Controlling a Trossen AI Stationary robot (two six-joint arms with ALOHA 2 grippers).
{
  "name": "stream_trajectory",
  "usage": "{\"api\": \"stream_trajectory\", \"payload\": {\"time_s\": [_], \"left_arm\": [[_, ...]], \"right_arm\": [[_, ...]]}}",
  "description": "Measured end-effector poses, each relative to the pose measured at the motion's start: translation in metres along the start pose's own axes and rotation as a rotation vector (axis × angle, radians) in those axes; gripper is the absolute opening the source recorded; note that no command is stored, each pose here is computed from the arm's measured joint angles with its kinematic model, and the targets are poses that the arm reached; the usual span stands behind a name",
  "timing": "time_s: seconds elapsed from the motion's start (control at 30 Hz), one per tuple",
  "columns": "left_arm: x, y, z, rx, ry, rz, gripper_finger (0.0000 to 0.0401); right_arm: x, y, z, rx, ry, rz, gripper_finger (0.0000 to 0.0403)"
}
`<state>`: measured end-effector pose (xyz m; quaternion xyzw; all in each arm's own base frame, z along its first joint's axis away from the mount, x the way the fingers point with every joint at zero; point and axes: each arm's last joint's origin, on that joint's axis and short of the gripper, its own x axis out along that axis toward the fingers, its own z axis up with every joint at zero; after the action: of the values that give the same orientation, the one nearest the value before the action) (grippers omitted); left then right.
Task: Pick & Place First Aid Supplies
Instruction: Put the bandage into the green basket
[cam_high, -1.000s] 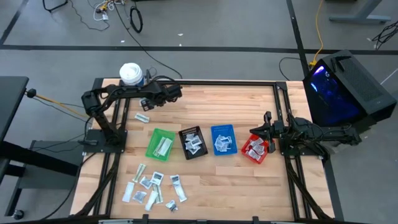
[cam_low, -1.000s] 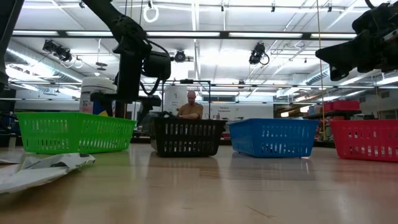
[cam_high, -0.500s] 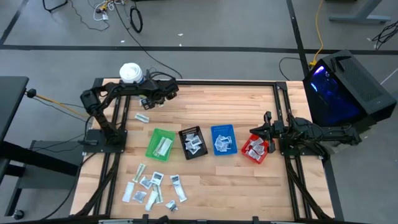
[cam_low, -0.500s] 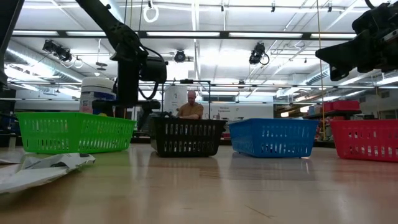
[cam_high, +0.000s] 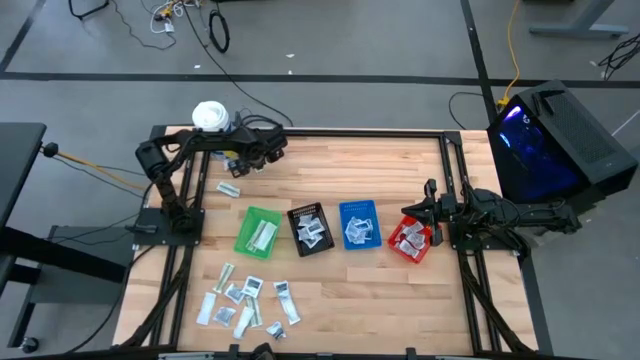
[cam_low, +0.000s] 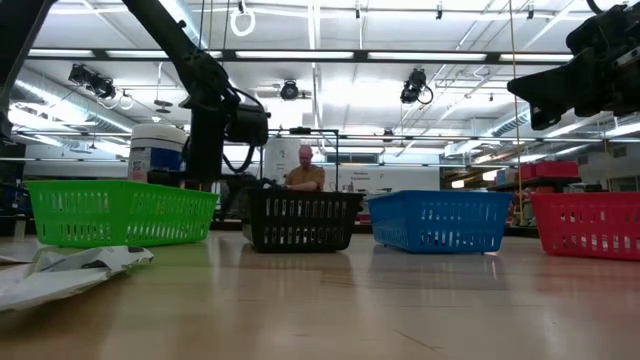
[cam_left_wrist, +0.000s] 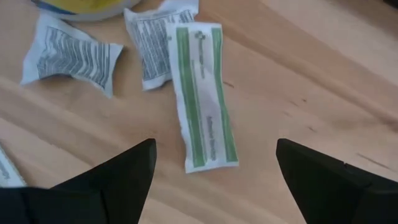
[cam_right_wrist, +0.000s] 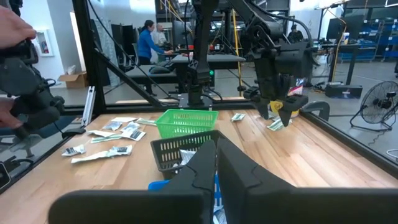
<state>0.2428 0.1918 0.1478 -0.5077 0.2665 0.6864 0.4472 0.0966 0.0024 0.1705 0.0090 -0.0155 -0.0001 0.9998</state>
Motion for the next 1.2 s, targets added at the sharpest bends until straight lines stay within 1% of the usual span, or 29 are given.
{"api": "stream_trajectory", "payload": {"time_s": [0.17,0.4,0.6,0.87,0.97,1.2], "left_arm": [[0.005,-0.001,-0.001,0.002,-0.004,0.011,0.0342],[0.010,-0.002,0.000,-0.033,-0.029,0.019,0.0342],[0.021,-0.005,-0.004,-0.032,-0.007,0.025,0.0342],[0.021,-0.006,-0.005,-0.029,-0.008,0.026,0.0338],[0.021,-0.006,-0.005,-0.029,-0.008,0.026,0.0319],[0.021,-0.006,-0.005,-0.030,-0.006,0.024,0.0247]], "right_arm": [[0.000,0.000,0.000,0.000,0.000,0.000,0.0023],[0.000,0.000,0.000,0.000,0.000,0.000,0.0023],[0.000,0.000,0.000,0.000,0.000,0.000,0.0023],[0.000,0.000,0.000,0.000,0.000,0.000,0.0023],[0.000,0.000,0.000,0.000,0.000,0.000,0.0023],[0.000,0.000,0.000,0.000,0.000,0.000,0.0023]]}}
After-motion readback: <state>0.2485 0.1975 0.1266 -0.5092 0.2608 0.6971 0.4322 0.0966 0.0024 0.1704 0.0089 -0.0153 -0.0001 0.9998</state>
